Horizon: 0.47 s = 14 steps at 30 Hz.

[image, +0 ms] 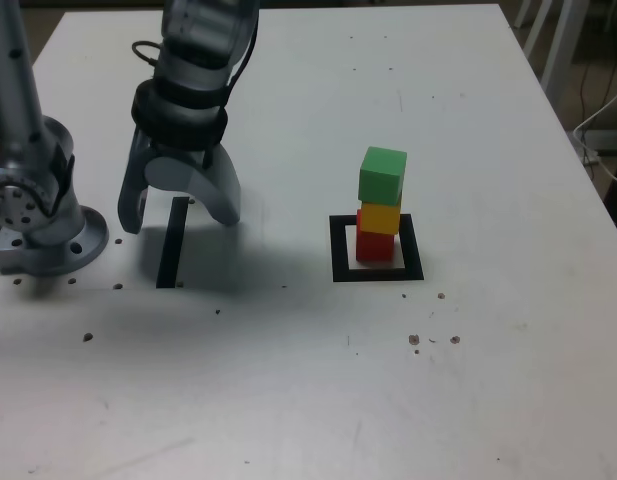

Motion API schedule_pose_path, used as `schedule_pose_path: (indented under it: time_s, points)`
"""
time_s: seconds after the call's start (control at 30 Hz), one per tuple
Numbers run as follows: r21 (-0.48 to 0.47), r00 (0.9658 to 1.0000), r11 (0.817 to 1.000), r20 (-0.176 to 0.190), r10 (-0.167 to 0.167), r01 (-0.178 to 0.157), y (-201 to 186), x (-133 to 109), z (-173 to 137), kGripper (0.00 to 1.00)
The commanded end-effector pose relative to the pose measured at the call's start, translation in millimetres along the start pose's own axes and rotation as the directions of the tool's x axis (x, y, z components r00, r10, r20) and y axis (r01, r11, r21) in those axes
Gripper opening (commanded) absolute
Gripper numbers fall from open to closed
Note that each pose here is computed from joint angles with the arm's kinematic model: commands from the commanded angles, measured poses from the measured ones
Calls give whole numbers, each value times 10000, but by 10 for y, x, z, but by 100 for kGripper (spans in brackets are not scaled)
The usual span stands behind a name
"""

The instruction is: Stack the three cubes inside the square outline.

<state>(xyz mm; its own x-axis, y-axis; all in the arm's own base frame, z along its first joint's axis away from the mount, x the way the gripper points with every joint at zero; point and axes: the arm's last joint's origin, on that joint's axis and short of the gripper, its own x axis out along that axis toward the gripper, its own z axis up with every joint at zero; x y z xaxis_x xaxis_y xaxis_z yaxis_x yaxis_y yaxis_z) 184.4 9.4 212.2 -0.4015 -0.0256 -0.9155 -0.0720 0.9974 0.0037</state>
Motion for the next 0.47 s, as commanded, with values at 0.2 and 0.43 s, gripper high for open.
schedule_pose_path:
  time_s: [0.2,0.43]
  points:
    - [-31,9999,10000,-63,-79,79,44,58,12,99]
    - [-28,10000,10000,-27,-90,90,46,50,9,99]
